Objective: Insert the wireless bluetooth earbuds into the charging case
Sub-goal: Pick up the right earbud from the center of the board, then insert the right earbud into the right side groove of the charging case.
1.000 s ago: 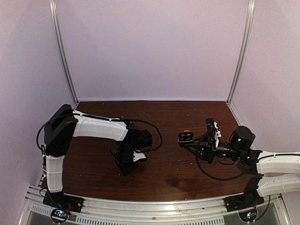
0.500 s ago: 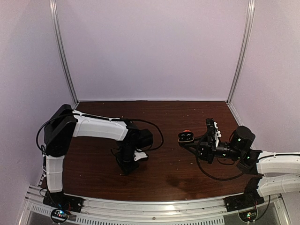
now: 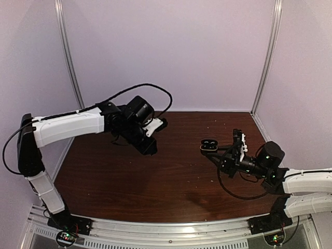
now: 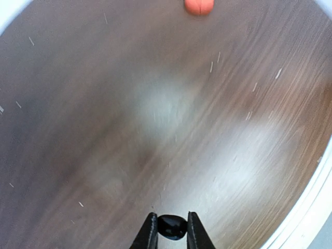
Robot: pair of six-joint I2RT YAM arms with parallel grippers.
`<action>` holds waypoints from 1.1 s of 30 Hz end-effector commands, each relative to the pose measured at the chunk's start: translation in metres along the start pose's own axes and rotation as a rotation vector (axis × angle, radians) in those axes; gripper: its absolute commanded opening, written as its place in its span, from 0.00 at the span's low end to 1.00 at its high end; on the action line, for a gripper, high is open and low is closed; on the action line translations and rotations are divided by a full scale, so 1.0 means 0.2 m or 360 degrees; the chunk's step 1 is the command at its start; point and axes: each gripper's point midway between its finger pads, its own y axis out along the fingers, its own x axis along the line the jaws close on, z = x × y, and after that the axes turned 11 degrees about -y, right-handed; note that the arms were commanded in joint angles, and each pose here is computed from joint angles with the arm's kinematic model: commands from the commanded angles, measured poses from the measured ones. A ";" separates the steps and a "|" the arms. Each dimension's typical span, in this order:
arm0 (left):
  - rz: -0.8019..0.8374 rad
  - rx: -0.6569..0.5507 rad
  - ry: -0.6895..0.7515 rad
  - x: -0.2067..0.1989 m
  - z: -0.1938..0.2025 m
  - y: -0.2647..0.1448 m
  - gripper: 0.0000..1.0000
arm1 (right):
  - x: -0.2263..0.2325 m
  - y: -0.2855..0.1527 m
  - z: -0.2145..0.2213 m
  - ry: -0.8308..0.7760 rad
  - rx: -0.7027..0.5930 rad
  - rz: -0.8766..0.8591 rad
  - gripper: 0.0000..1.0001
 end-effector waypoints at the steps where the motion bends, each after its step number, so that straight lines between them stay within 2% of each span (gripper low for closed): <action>1: 0.0213 -0.0591 0.0015 -0.14 -0.36 -0.35 0.11 | -0.09 0.01 -0.12 -0.0214 -0.0181 0.0156 0.00; 4: 0.0339 -0.0883 0.0032 -0.21 -0.47 -0.57 0.12 | -0.12 0.04 -0.15 -0.0291 -0.0221 0.0194 0.00; 9: 0.0551 -0.1294 0.0119 -0.30 -0.52 -0.85 0.12 | -0.17 0.06 -0.19 -0.0389 -0.0324 0.0287 0.00; 15: 0.0744 -0.1601 0.0225 -0.43 -0.53 -1.06 0.12 | -0.19 0.11 -0.23 -0.0538 -0.0393 0.0375 0.00; 24: 0.0981 -0.1729 0.0325 -0.66 -0.58 -1.09 0.11 | -0.23 0.15 -0.26 -0.0629 -0.0428 0.0571 0.00; 33: 0.1133 -0.1693 0.0358 -0.82 -0.59 -0.99 0.11 | -0.17 0.18 -0.29 -0.0695 -0.0441 0.0580 0.00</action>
